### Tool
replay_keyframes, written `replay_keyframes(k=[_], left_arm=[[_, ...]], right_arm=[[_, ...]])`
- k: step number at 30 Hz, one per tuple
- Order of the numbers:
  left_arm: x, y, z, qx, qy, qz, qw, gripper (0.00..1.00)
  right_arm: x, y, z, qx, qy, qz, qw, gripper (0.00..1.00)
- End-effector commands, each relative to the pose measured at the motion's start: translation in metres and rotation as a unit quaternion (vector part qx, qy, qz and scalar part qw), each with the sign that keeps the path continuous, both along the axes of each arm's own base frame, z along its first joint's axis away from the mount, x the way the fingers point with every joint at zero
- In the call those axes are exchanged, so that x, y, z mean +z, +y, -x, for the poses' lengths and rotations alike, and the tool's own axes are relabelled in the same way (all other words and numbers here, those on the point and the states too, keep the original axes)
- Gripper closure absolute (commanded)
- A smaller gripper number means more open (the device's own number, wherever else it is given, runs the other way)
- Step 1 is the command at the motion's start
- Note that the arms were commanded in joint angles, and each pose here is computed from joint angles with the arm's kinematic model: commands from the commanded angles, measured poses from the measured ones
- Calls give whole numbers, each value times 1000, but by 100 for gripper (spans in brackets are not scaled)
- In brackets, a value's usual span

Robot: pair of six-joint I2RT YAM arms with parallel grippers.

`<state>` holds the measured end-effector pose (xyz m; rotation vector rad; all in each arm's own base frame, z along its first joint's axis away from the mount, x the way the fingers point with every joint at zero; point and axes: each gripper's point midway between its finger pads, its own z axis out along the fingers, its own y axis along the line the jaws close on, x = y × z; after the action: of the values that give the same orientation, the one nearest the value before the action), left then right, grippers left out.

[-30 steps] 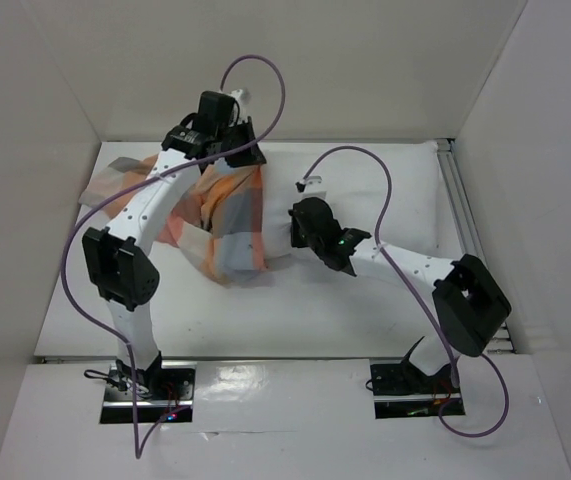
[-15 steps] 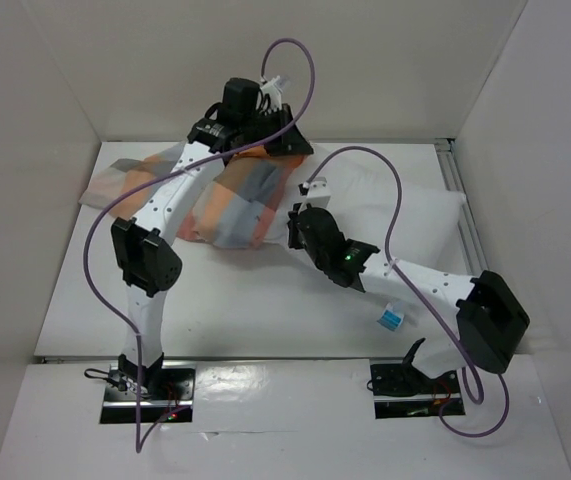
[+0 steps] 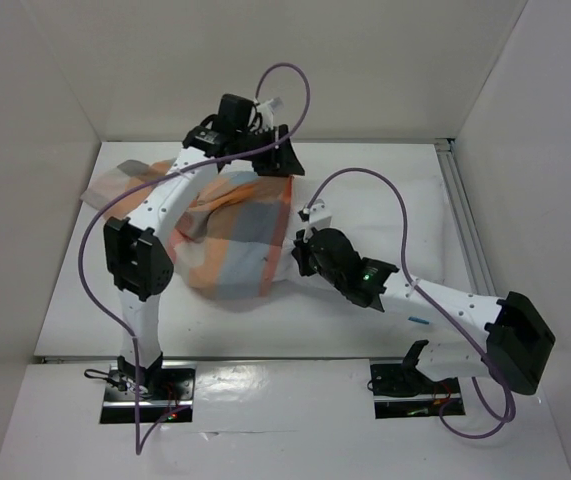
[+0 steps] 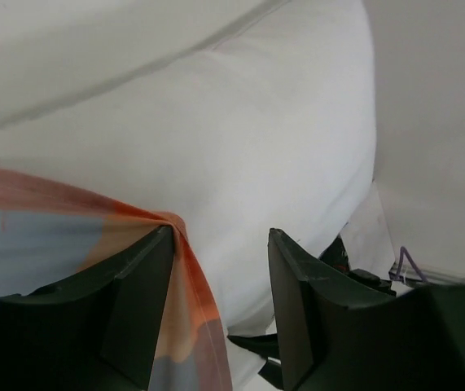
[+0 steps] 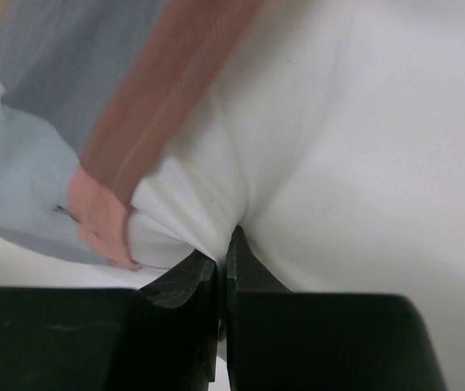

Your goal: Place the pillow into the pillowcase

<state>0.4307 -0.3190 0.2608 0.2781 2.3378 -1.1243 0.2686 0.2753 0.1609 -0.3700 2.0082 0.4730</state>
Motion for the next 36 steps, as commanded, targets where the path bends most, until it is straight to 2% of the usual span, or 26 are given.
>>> replay_keyframes(k=[1,5,8,10,13,15,18,21,24,25,27,29,30,32,33,34,36], left_arm=[[69,27,-4,18,-76,35,996,38],[61,49,-21,59,-75,15,995,38],[36,67,-32,110,-61,-43,991,26],[22,81,-38,131,-55,-74,987,26],[4,83,-37,120,-42,-93,988,24],[-9,89,-39,133,-30,-114,984,23],[-27,110,-49,180,-21,-170,969,23],[-47,114,-50,173,-4,-195,965,20],[-61,101,-41,129,25,-183,974,19],[-64,95,-38,115,33,-171,978,21],[-62,77,-31,66,35,-132,988,47],[-57,71,-31,53,31,-115,991,87],[-46,66,-27,40,23,-96,994,100],[-30,60,-29,35,4,-75,997,100],[-4,53,-27,26,-23,-39,999,100],[-3,53,-27,26,-23,-39,999,100],[25,43,-15,3,-38,9,999,100]], right_arm=[[3,7,19,36,11,5,999,93],[5,-2,20,24,6,9,1000,92],[-3,-9,21,15,12,24,1000,90],[-4,-12,21,11,13,30,999,88],[-4,-18,21,2,12,37,999,85],[-1,-20,19,-5,7,36,999,80],[3,-25,17,-13,1,43,999,78],[5,-26,16,-17,-1,45,999,75],[4,-24,15,-17,-1,45,999,74],[4,-24,15,-17,-1,45,999,74],[0,-22,17,-13,2,50,999,74],[-3,-21,17,-13,5,54,998,74],[-3,-21,17,-13,5,54,998,74],[0,-22,17,-13,2,50,999,74],[5,-21,17,-13,-3,42,999,75],[5,-21,17,-13,-3,42,999,75],[5,-21,17,-13,-3,42,999,76]])
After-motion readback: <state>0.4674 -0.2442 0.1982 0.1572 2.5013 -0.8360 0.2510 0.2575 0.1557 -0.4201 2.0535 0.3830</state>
